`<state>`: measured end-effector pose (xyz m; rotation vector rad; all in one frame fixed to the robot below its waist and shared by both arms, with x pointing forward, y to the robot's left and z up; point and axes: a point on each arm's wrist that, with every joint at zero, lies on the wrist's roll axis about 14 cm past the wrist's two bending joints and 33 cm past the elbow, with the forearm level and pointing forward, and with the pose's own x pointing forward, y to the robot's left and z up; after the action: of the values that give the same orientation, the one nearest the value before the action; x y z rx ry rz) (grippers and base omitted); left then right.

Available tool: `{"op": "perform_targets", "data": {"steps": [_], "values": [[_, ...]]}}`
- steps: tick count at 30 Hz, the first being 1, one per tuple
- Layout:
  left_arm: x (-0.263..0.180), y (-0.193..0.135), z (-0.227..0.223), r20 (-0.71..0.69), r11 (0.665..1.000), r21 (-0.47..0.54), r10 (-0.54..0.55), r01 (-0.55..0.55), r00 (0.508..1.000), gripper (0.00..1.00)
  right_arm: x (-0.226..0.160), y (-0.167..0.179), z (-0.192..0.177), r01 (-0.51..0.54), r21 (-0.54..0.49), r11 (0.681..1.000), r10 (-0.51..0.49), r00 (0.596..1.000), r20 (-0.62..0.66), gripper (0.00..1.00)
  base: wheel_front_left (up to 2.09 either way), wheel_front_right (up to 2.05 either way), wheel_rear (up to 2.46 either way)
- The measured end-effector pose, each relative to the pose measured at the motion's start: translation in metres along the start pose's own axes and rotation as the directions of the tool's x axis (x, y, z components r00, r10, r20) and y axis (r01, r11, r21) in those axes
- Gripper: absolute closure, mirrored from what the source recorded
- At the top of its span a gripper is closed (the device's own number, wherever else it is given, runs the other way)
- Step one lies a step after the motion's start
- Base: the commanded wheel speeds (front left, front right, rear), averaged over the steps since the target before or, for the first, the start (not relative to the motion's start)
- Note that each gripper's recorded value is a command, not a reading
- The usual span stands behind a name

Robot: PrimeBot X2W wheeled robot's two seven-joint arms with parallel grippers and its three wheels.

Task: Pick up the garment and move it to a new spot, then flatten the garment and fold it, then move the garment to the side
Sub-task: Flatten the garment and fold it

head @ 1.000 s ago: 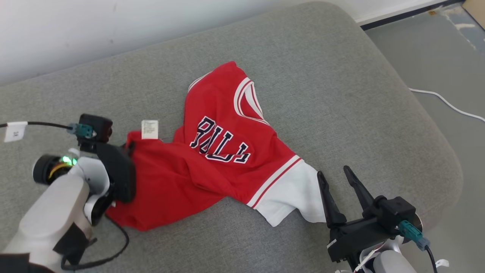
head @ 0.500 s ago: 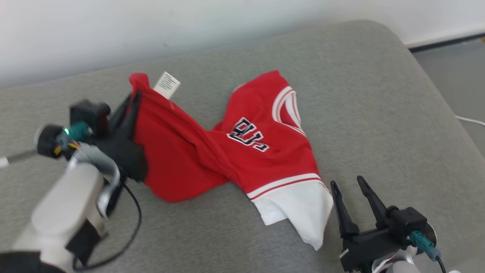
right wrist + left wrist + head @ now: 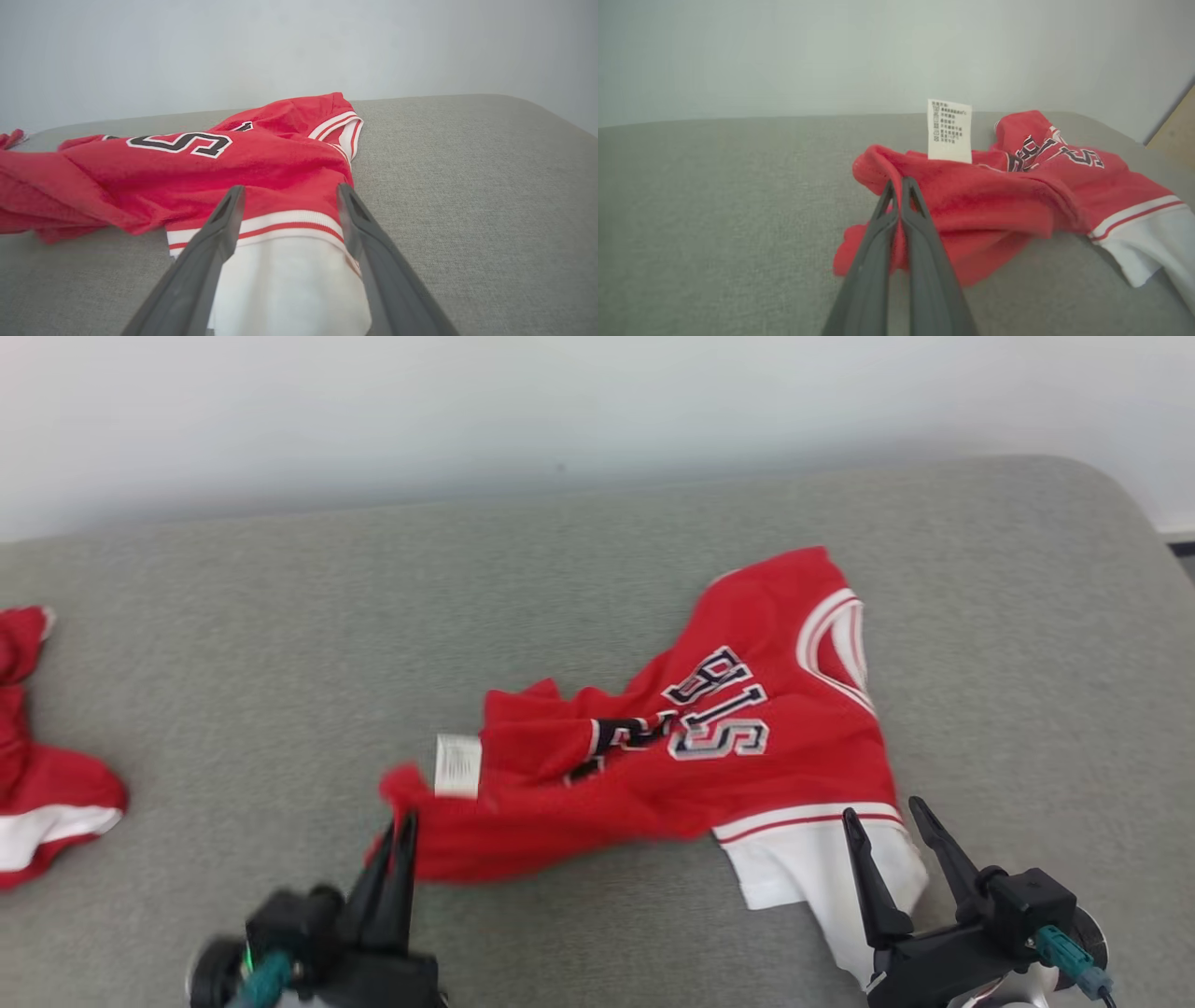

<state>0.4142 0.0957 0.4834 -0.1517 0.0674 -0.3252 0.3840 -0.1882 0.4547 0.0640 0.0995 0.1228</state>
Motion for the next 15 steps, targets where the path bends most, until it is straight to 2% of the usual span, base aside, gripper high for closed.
{"op": "perform_targets", "data": {"steps": [4,5,6,7,12,15], "values": [[-0.026,0.004,-0.032,-0.081,0.989,-0.116,0.078,-0.087,0.994,1.0,0.007,0.012,0.0,-0.041,-0.005,0.999,0.041,0.999,-0.007,0.0,0.0,0.0,0.0],[-0.031,0.002,-0.041,-0.105,0.986,-0.138,0.082,-0.096,0.991,0.85,0.009,0.013,0.001,-0.047,-0.006,0.999,0.047,0.999,-0.004,0.0,0.0,0.0,0.0],[-0.035,0.003,-0.045,-0.115,0.987,-0.123,0.086,-0.1,0.99,0.24,0.01,0.015,0.003,-0.054,-0.009,0.999,0.054,0.999,-0.001,0.0,0.0,0.0,0.0],[-0.036,0.006,-0.043,-0.107,0.987,-0.114,0.1,-0.112,0.989,0.0,0.01,0.016,0.003,-0.057,-0.012,0.998,0.057,0.998,-0.002,0.0,0.0,0.0,0.0],[-0.037,0.011,-0.019,-0.021,0.983,-0.122,0.134,-0.136,0.991,0.0,0.007,0.019,0.009,-0.066,-0.016,0.998,0.066,0.998,0.014,0.0,0.0,0.0,0.0],[-0.038,0.022,0.004,0.051,0.985,-0.088,0.153,-0.148,0.987,0.0,0.002,0.019,0.009,-0.065,-0.016,0.998,0.065,0.998,0.01,0.0,0.0,0.0,0.0]]}}
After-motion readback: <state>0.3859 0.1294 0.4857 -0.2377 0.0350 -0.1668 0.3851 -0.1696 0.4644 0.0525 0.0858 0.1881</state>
